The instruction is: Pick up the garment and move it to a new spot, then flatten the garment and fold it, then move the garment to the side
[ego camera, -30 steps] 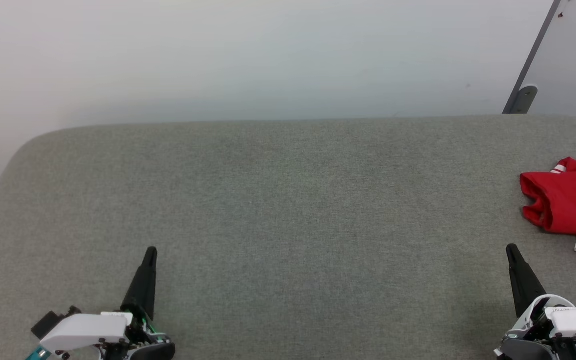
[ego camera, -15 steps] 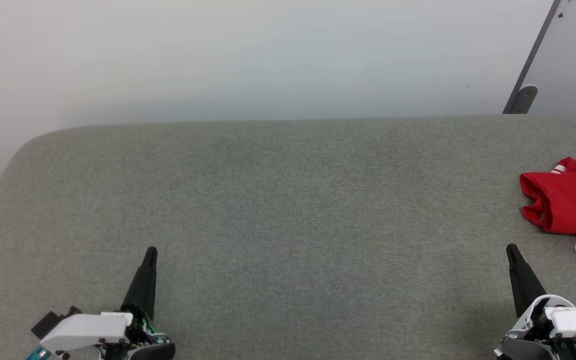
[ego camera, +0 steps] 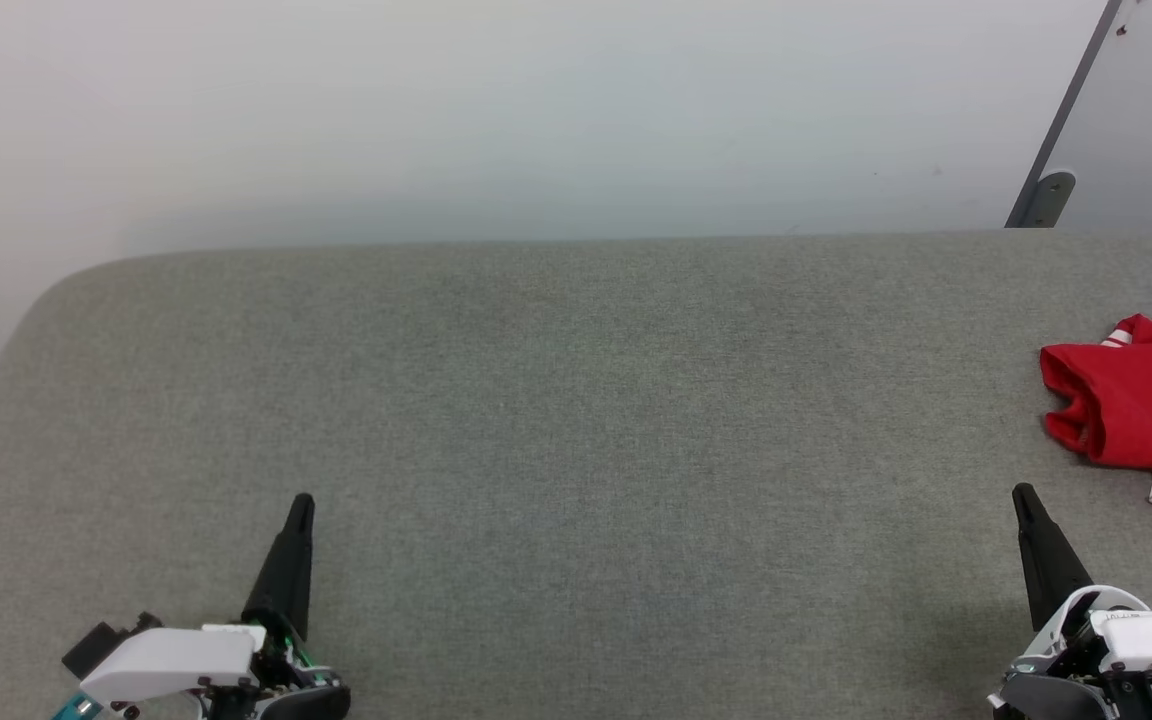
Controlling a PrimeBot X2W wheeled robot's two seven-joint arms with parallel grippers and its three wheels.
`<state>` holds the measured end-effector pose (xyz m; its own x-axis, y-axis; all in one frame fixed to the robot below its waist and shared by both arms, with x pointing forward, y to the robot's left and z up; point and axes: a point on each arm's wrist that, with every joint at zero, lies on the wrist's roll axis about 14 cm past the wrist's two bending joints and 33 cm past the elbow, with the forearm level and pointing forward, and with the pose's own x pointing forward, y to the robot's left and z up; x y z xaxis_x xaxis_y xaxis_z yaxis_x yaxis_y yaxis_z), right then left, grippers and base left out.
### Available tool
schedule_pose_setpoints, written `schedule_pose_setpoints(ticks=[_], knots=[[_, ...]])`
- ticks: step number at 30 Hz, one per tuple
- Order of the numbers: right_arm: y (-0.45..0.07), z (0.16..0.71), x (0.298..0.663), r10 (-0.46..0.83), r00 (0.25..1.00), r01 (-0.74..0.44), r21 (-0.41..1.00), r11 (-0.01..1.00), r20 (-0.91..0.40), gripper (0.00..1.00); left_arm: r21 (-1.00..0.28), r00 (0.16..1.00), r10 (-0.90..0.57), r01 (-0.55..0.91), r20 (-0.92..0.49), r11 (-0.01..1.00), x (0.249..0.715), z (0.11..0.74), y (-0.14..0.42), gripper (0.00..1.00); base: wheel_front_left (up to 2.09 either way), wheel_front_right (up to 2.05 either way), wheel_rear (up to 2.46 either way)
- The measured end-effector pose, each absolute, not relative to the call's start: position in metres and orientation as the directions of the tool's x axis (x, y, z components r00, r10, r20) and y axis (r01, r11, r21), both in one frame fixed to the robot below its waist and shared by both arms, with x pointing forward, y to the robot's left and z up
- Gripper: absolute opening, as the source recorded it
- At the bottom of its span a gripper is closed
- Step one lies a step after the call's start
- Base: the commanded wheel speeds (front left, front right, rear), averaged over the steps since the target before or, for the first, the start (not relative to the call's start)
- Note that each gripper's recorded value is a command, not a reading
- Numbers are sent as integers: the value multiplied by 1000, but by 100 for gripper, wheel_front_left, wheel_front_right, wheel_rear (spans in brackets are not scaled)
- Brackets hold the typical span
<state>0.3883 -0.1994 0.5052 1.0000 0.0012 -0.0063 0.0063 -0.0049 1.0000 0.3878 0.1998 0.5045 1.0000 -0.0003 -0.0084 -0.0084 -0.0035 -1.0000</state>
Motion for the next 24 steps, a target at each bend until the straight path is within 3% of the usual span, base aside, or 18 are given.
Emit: schedule_pose_setpoints(ticks=[24], knots=[[-200, 506, 389, 1, 1000, 5, 1000, -5, -5, 0, -1000, 1000, -2, -9, -9, -4, 388, 504, 200, 0, 0, 0, 0]])
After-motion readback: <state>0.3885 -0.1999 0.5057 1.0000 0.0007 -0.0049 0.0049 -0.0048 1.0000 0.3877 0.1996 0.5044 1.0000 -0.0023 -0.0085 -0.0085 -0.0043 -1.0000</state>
